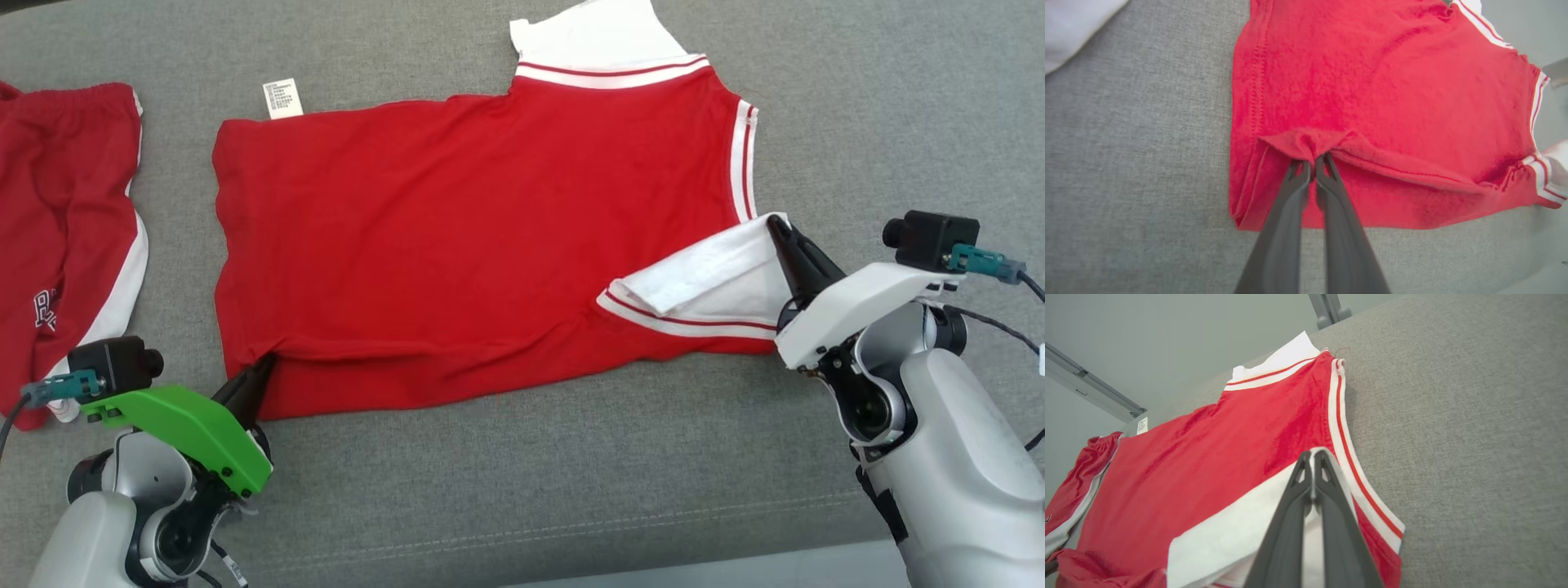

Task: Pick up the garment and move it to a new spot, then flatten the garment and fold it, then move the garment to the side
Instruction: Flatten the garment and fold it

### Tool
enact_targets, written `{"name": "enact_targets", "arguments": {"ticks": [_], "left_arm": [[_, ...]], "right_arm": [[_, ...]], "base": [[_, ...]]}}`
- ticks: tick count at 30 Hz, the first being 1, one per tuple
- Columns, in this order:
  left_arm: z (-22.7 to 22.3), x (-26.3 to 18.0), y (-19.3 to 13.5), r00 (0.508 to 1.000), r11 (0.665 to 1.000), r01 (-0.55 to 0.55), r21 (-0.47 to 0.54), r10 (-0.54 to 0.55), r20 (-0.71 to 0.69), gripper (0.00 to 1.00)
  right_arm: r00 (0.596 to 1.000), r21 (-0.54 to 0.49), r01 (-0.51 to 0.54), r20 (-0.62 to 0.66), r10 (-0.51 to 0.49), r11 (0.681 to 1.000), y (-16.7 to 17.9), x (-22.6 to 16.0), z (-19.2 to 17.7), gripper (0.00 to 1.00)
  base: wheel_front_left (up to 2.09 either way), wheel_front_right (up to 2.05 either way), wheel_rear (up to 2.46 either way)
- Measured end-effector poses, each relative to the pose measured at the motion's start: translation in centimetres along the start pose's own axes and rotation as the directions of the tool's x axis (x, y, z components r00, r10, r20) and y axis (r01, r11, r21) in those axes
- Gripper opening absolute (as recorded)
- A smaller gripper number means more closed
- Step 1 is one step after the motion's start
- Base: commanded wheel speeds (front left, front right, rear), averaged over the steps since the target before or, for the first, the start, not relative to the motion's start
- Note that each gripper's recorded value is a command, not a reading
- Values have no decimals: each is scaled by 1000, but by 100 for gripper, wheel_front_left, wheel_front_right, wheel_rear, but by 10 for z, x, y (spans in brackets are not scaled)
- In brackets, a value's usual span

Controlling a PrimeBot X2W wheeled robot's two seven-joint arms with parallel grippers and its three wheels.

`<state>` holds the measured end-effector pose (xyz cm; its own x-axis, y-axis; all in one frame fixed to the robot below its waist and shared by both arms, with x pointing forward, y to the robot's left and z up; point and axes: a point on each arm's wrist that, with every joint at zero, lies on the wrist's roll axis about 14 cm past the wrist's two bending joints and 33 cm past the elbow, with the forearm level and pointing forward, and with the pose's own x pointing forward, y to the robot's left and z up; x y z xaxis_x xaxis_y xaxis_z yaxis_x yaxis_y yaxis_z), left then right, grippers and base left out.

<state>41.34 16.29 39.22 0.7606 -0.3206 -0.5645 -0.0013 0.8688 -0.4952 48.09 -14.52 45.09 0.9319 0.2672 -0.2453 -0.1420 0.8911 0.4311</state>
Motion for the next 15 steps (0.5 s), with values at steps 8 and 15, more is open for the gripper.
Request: {"name": "enact_targets", "arguments": {"ticks": [8, 15], "left_arm": [[-7, 16, 15, 999, 999, -26, -40, 25, -26, 0], [-8, 18, 24, 999, 997, -48, -60, 47, -18, 0]], "right_arm": [[999, 17, 24, -24, -23, 1000, -12, 24, -9, 0], [1000, 65, 28, -2, -28, 997, -14, 35, -8, 0]], "base": [[0, 0, 0], [0, 0, 0]]}}
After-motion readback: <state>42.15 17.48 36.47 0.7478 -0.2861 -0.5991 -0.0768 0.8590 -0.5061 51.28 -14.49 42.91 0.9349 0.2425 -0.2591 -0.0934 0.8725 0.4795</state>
